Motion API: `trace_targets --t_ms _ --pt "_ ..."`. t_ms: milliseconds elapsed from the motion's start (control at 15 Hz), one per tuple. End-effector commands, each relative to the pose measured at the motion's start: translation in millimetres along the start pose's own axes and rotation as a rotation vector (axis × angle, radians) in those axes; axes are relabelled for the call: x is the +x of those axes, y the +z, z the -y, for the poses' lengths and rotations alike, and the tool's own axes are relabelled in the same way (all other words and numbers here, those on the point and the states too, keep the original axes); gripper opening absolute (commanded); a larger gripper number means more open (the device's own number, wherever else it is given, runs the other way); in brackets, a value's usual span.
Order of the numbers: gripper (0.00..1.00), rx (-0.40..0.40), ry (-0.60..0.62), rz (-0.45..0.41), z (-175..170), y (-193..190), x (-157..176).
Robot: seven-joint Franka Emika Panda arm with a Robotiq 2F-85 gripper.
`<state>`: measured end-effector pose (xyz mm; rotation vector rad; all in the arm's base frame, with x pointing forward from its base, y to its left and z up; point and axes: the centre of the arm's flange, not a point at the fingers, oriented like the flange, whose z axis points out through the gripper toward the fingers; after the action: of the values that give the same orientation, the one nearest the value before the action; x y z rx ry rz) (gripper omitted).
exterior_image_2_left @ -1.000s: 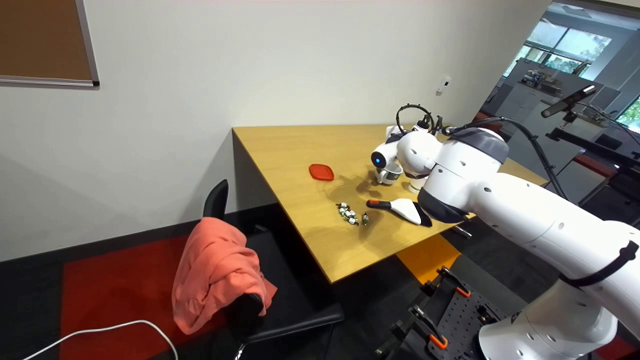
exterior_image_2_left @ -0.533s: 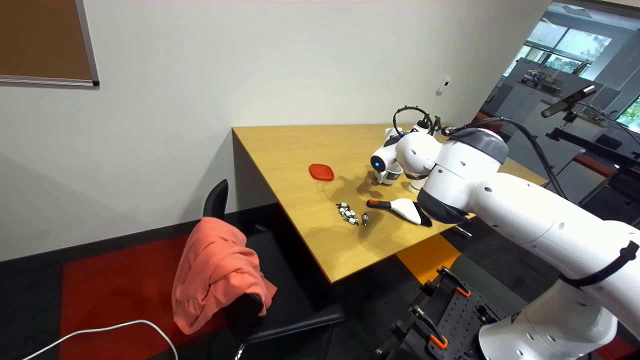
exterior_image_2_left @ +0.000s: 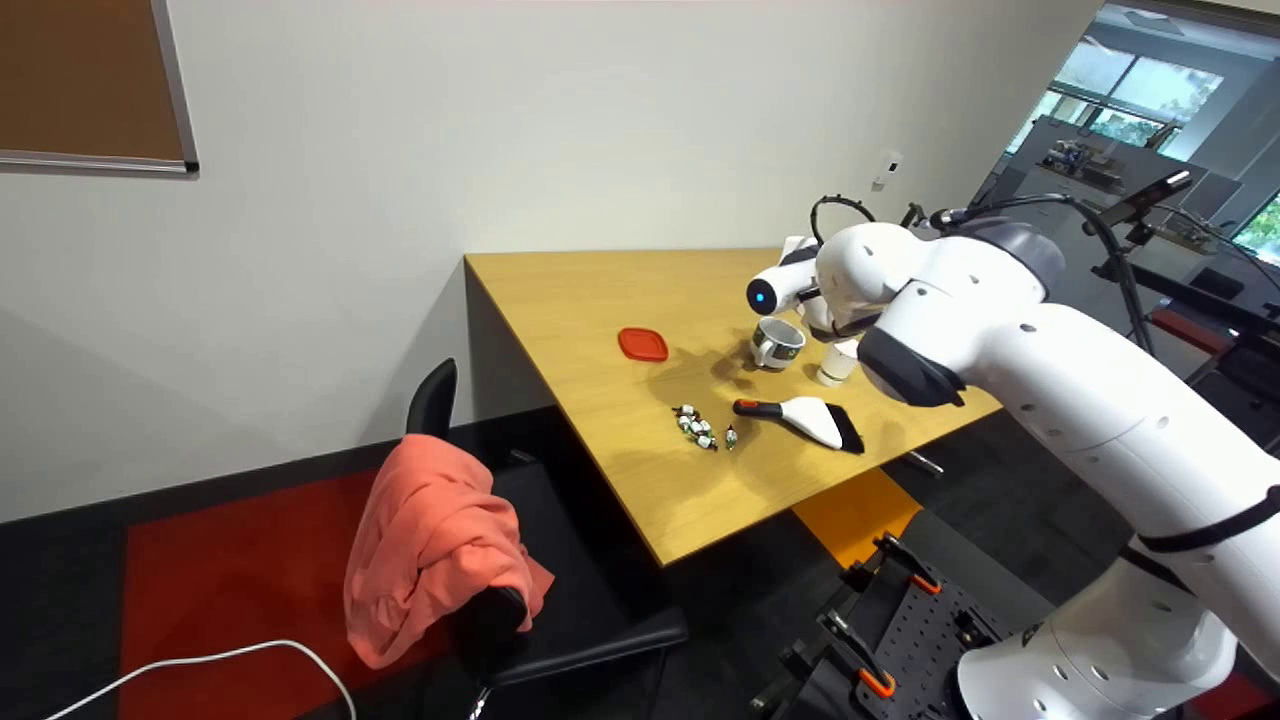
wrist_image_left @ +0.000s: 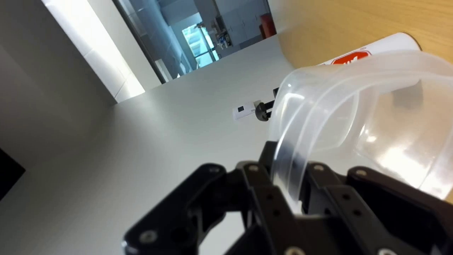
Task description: Uncover the lunch box, pour the sweets inside it into the mug and then put it back on the table
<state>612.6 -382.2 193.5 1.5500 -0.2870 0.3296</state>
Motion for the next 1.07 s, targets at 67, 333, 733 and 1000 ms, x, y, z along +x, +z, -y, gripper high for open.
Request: trace_targets --t_ms 67,333,733,1000 --pt "0.02 0.145 0.119 0.133 -46.8 -7.6 17.4" --pt "0.02 0.277 0.238 0.21 -65.6 -23.0 24.2" --pt "0.02 0.495 0.417 0.318 -83.1 -44.0 31.9" --pt "0.02 0.644 0.521 0.383 -92.7 -53.4 34.1"
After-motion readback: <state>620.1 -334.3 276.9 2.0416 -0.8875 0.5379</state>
